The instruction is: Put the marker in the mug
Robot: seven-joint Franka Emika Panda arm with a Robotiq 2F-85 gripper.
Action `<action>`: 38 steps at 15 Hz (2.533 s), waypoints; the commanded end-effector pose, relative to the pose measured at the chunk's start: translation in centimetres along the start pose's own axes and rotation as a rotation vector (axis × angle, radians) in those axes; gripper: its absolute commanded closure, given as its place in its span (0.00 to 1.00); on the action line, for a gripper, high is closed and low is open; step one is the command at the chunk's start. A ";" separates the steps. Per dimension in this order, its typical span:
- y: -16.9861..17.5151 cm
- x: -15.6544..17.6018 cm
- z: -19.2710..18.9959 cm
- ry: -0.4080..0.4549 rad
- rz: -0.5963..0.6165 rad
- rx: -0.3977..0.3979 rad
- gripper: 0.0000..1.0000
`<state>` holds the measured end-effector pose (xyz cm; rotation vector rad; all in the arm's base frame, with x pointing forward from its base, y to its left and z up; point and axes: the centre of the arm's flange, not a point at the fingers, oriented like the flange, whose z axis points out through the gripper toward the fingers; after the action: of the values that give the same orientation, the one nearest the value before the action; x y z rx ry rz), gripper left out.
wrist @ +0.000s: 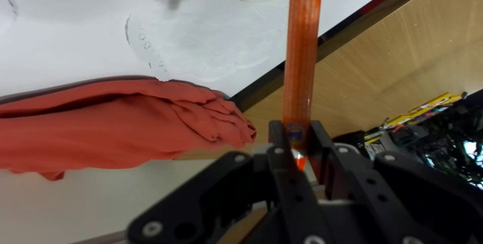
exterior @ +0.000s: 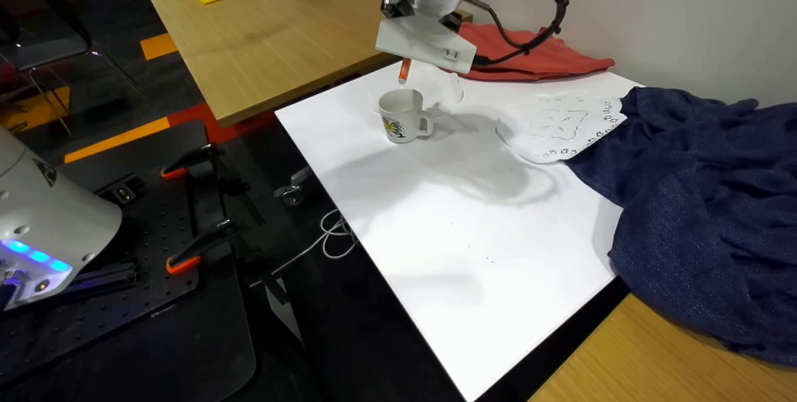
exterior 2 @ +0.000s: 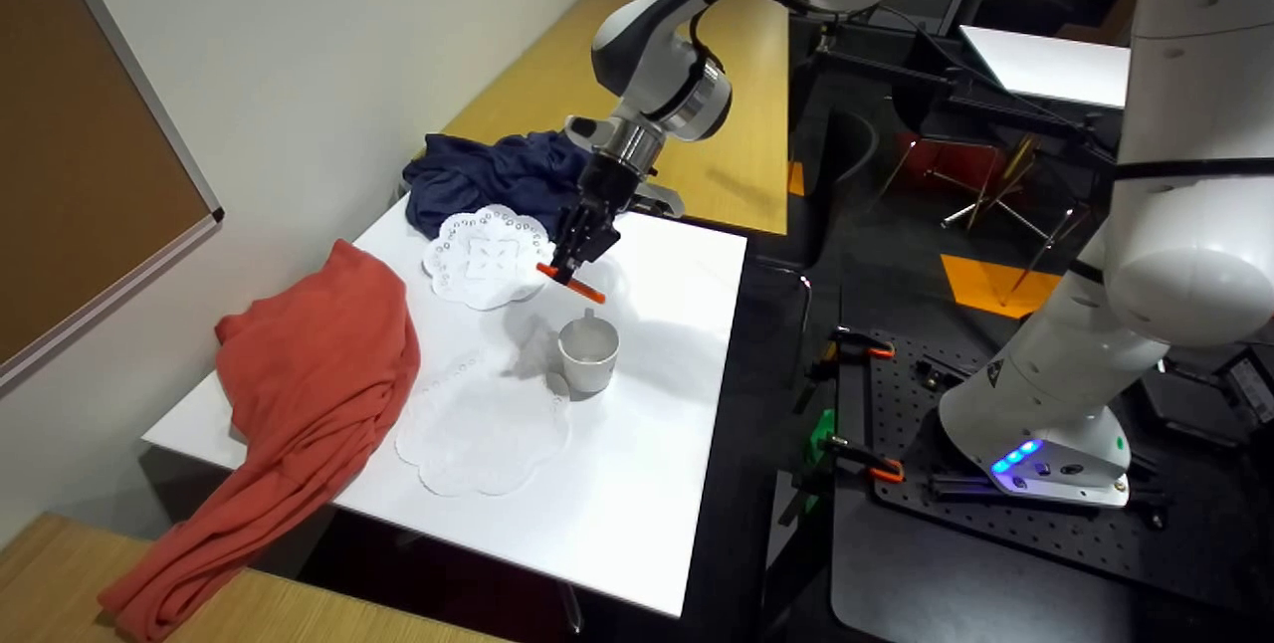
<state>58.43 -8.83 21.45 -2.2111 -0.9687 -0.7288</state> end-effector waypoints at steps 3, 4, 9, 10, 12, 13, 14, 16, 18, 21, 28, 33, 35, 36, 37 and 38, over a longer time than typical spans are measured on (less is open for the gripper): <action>0.8 -0.7 0.5 0.086 -0.133 0.087 0.95; 0.9 -0.9 0.6 0.100 -0.159 0.090 0.95; 1.3 -1.8 2.1 0.156 -0.259 0.107 0.95; 1.5 -2.1 2.5 0.161 -0.264 0.111 0.95; 1.8 -2.7 3.2 0.166 -0.269 0.119 0.95; 2.0 -3.0 3.4 0.165 -0.272 0.123 0.95; 2.3 -3.4 3.8 0.163 -0.268 0.125 0.95; 2.6 -4.3 4.3 0.159 -0.268 0.132 0.95; 2.9 -5.0 4.7 0.156 -0.259 0.134 0.95; 3.2 -6.1 5.4 0.148 -0.243 0.137 0.95; 3.4 -7.7 6.2 0.109 -0.217 0.131 0.54; 2.5 -6.3 5.7 0.112 -0.247 0.127 0.18; 1.7 -5.1 5.2 0.114 -0.284 0.127 0.03; 1.2 -4.5 4.9 0.115 -0.303 0.128 0.00; 0.8 -3.8 4.6 0.111 -0.323 0.125 0.00; 0.4 -3.1 4.3 0.109 -0.348 0.120 0.00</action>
<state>58.80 -8.35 13.10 -1.9191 -1.2469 -0.8665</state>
